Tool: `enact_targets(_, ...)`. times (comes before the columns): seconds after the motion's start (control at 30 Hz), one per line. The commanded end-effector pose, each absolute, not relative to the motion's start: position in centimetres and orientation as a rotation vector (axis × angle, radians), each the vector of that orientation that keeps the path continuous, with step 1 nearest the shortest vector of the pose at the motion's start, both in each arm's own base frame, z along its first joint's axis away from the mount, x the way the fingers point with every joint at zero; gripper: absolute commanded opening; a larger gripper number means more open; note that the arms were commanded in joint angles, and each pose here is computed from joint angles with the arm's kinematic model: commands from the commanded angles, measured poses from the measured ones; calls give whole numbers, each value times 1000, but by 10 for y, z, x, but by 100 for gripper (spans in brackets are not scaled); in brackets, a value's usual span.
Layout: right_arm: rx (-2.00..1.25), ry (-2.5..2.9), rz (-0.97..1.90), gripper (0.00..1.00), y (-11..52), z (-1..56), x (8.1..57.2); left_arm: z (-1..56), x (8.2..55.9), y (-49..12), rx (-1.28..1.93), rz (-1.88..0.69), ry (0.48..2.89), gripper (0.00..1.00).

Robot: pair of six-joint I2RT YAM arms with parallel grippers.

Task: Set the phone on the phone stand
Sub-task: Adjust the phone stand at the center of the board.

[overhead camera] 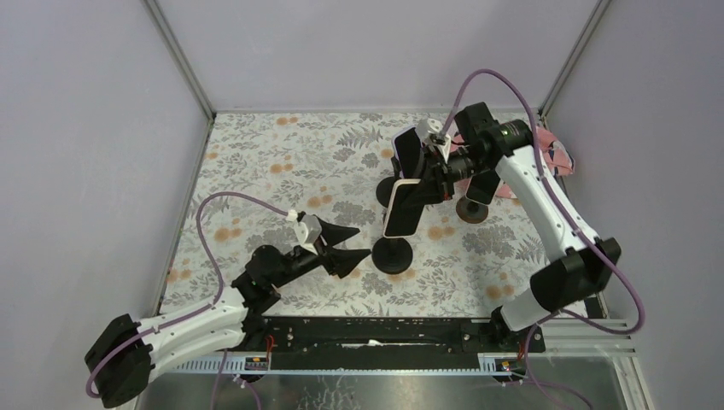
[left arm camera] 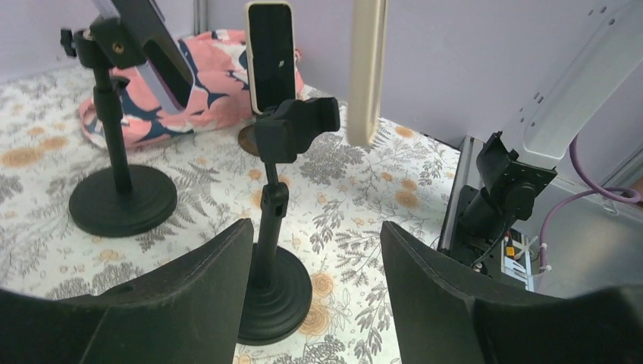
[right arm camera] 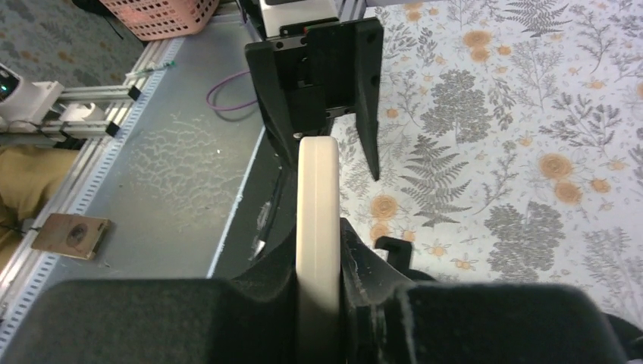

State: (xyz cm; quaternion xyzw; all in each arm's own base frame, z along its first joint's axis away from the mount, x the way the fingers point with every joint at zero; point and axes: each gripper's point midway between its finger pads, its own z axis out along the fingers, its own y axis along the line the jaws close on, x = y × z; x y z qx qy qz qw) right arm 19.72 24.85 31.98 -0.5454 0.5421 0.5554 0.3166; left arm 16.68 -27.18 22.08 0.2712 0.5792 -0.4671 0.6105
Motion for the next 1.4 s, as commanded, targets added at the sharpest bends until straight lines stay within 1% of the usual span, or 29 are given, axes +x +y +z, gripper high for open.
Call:
enact_targets(0.0,-1538,1316,1440,0,248,332,191,213,177,-270,562,-1069,1465,69)
enact_targets(0.13,-1556,1300,1460,0,254,325,192,220,189,-275,533,-1044,1488,67)
enact_targets(0.27,-1623,1282,1497,0,264,308,177,226,199,-270,489,-1014,1476,61)
enact_targets(0.47,-1618,1251,1552,0,273,293,179,224,196,-262,466,-1018,1476,55)
enact_targets(0.6,-1609,1240,1580,0,279,287,184,222,195,-259,454,-1016,1482,55)
enact_targets(0.77,-1625,1232,1564,0,277,283,181,228,199,-258,452,-1000,1465,55)
enact_targets(1.0,-1685,1243,1415,0,247,297,152,239,208,-275,410,-1043,1504,60)
enact_targets(1.03,-1671,1247,1390,0,241,302,150,238,210,-277,396,-1031,1517,69)
enact_targets(1.07,-1647,1269,1378,0,236,304,150,240,211,-279,391,-1016,1519,72)
enact_targets(1.13,-1588,1305,1325,0,224,305,158,243,212,-283,372,-971,1530,74)
enact_targets(1.23,-1505,1350,1273,0,213,303,168,241,215,-293,346,-895,1588,74)
enact_targets(1.37,-1446,1379,1262,0,208,302,174,230,224,-299,276,-781,1705,68)
